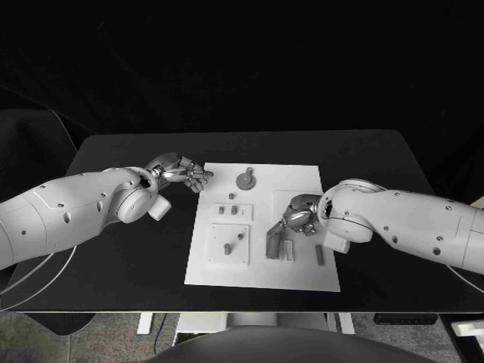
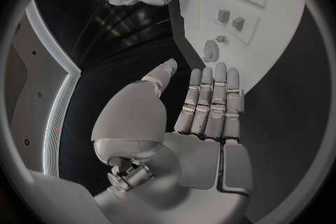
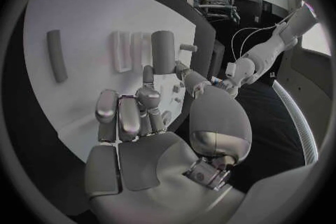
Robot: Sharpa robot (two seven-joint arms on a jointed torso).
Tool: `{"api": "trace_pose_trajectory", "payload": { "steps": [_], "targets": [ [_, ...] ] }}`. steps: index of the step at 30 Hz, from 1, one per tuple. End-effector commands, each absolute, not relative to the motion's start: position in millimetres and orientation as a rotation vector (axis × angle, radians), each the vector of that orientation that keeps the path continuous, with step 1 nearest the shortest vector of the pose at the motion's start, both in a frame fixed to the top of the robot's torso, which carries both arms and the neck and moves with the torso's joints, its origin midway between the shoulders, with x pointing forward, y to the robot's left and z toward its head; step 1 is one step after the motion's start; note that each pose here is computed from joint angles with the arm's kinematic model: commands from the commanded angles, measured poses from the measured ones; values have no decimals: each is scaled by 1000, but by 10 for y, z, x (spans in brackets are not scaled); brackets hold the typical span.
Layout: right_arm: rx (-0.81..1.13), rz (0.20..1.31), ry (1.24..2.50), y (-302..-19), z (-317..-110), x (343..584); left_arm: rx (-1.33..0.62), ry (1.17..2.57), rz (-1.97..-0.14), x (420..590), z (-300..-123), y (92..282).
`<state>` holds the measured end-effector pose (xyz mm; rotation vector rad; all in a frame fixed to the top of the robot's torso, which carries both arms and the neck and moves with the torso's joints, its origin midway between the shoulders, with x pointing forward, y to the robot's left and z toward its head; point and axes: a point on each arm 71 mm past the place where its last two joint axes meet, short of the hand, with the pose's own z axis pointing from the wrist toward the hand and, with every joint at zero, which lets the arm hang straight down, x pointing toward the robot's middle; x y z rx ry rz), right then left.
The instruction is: Assemble the parts on the task board
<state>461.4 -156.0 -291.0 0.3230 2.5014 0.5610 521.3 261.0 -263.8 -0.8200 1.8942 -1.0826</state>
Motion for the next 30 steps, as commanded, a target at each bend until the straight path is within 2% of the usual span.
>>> {"api": "trace_pose_trajectory", "payload": {
  "steps": [1,5,30],
  "targets": [
    [266,575,2603,-1532,-2935,4585,-805,1916,-1093,5207,-2640,2583],
    [250,564,2622,-1517,-2926,4620,-804,1919,-1091,5205,-2643,2584],
    [207,451,2538,-1534,-2929,4771,-800,1924,-1089,5201,-2646,2584]
  ]
}}
